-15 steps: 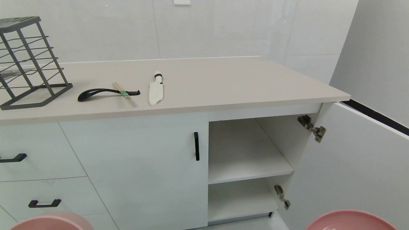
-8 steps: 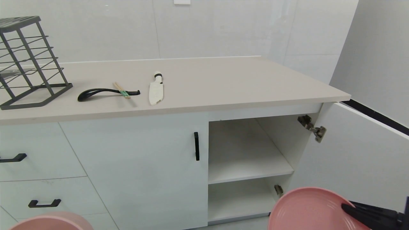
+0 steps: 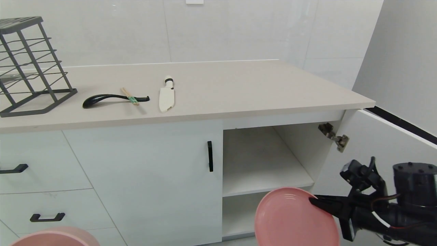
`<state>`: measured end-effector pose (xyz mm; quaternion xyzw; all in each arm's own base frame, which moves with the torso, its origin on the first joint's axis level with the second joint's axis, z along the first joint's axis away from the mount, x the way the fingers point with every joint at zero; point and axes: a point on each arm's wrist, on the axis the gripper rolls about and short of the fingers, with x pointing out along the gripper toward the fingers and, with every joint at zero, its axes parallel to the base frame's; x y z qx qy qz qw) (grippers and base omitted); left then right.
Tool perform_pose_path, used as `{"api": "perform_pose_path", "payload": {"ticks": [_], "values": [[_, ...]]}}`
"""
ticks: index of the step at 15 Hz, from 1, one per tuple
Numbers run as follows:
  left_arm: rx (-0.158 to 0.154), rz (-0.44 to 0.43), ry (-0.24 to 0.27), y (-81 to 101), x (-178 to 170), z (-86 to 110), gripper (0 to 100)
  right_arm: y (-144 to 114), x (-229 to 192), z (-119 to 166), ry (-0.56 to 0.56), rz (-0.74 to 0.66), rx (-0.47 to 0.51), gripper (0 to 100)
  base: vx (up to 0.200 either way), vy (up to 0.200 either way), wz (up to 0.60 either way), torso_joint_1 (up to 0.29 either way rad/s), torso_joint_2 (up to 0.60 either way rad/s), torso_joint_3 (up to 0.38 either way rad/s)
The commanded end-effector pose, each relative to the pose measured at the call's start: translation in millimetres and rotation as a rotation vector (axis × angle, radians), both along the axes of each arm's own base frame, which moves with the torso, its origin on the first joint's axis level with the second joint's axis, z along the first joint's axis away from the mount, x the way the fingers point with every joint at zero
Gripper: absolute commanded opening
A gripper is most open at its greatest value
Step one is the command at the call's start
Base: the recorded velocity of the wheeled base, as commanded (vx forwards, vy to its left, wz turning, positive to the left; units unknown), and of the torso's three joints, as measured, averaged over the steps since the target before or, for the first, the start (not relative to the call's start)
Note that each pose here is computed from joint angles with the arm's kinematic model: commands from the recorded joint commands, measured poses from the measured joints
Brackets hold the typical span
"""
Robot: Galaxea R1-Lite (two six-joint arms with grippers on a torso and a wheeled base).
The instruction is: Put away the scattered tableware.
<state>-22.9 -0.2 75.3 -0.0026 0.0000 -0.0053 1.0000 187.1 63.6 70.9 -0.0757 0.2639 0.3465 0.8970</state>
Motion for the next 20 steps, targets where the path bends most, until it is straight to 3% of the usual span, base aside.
{"api": "perform_pose_path", "payload": {"ticks": [1, 6, 12, 20], "values": [[0.001, 0.000, 0.002, -0.1, 0.1, 0.0, 0, 7.0, 28.9, -39.9, 0.111, -0.007, -0.031, 0, 0.000, 0.000, 0.00, 0.000, 0.00, 0.000], [-0.001, 0.001, 0.002, 0.0, 0.1, 0.0, 0, 18.0, 86.8, -70.1, 0.085, -0.040, -0.005, 0, 0.000, 0.000, 0.00, 0.000, 0.00, 0.000], [-0.001, 0.001, 0.002, 0.0, 0.1, 0.0, 0, 16.3, 158.3, -111.1, 0.000, -0.194, 0.096, 0, 0.000, 0.000, 0.00, 0.000, 0.00, 0.000], [-0.001, 0.001, 0.002, 0.0, 0.1, 0.0, 0, 27.6, 225.3, -134.7, -0.025, -0.312, 0.200, 0, 0.000, 0.000, 0.00, 0.000, 0.00, 0.000]]}}
